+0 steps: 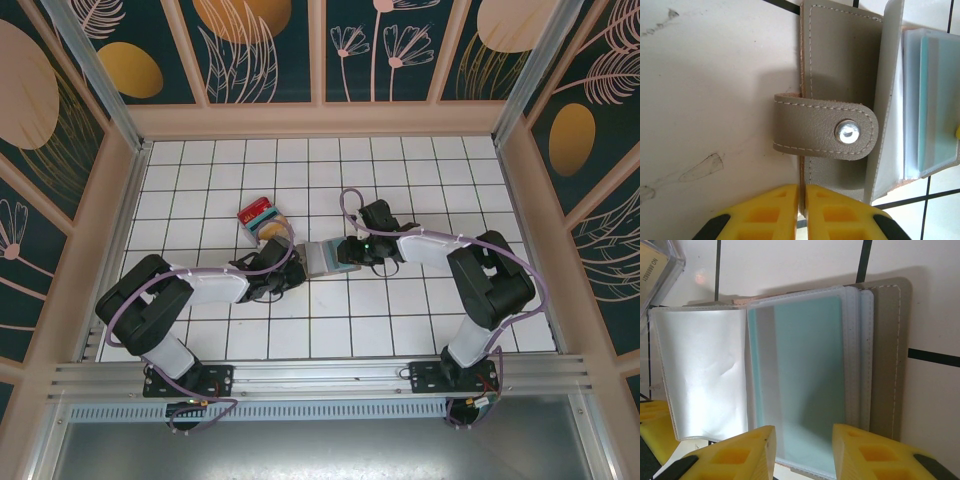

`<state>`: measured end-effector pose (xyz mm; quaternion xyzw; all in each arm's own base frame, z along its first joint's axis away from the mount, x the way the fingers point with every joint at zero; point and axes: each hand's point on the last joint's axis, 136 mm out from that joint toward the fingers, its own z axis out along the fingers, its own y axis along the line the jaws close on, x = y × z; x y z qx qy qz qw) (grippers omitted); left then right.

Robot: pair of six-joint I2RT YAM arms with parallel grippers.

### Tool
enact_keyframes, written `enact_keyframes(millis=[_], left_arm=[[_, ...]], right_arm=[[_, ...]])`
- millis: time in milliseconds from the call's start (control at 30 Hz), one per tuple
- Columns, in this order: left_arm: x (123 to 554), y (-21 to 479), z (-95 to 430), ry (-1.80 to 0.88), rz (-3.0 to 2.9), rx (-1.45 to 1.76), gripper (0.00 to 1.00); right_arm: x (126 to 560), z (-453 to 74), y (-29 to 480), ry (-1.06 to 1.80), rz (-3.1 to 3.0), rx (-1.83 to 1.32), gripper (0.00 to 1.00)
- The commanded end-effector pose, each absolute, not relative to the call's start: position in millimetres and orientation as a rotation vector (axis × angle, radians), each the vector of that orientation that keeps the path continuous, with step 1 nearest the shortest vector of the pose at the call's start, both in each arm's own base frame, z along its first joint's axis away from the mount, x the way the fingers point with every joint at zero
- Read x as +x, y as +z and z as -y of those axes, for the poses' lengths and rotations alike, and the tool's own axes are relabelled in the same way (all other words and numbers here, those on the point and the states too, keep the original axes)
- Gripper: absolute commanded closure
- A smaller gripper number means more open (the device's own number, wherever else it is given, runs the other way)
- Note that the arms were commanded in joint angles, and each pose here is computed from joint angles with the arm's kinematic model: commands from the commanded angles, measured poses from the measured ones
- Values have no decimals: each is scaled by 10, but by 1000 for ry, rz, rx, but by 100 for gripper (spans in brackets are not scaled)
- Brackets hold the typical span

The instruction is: Take the credit cards out of the card holder

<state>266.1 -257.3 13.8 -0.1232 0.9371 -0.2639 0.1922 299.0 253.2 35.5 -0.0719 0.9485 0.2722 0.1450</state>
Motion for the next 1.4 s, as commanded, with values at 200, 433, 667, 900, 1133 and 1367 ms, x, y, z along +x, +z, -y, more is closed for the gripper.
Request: enact_keyframes(millis=[200,433,667,900,1133,1367], left_arm=[[2639,82,2600,-738,-2662,-328,85],[2634,84,2598,-740,-2661,-327,85],[2624,81,2586,-739,-2660,-327,85],[2629,83,2609,-753,-2659,-328,85],[2629,80,2618,-758,-2660,-324,85],[2634,77,2637,-765,-2663,-321,85]], right_arm=[[3078,-2493,594,747,-2667,-225,64],[2996,-2432,354,715,-2733,-214,64],[2955,-2448,267,733,-2753,-218,64],[2927,-2392,130,693,-2785,-205,64],[2885,-2544,217,793,-2772,-252,64],[2848,-2799,452,953,-2724,-287,64]])
